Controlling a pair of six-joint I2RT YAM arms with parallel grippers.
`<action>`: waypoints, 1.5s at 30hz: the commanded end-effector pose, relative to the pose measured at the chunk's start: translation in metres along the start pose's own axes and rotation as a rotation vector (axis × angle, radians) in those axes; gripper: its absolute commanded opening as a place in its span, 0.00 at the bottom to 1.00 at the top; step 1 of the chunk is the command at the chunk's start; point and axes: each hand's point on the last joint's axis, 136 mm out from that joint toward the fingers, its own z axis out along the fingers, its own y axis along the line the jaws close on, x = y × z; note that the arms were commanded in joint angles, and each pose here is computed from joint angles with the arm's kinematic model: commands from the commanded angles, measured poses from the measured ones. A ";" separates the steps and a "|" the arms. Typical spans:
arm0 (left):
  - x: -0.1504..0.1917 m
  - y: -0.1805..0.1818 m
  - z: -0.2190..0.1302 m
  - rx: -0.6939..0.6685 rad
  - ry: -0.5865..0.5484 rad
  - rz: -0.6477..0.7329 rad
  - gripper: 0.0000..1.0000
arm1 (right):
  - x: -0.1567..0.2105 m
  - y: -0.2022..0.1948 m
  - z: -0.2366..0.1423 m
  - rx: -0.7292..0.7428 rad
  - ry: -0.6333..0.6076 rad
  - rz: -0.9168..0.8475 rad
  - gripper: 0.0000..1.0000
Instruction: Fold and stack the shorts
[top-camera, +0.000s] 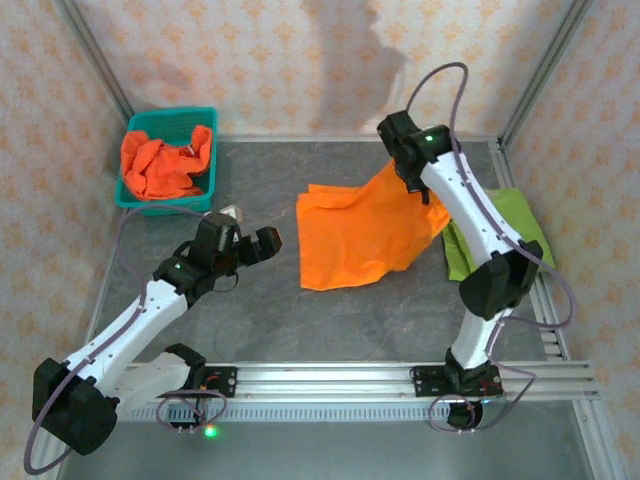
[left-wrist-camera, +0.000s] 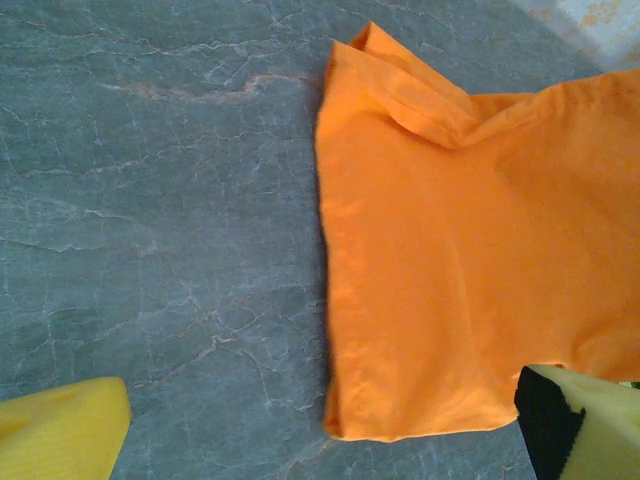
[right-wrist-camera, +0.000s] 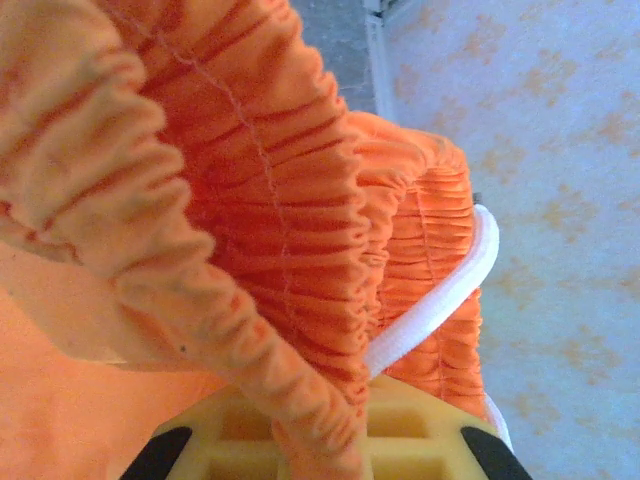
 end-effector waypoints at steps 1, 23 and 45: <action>-0.009 0.004 -0.003 -0.006 -0.047 0.000 1.00 | -0.003 0.017 -0.015 0.138 -0.015 -0.111 0.00; -0.013 -0.006 -0.007 0.100 -0.099 -0.054 1.00 | 0.010 0.146 -0.071 -0.948 0.107 0.261 1.00; -0.006 -0.027 -0.002 0.191 -0.036 -0.026 1.00 | 0.071 0.143 0.113 -0.804 0.390 0.210 1.00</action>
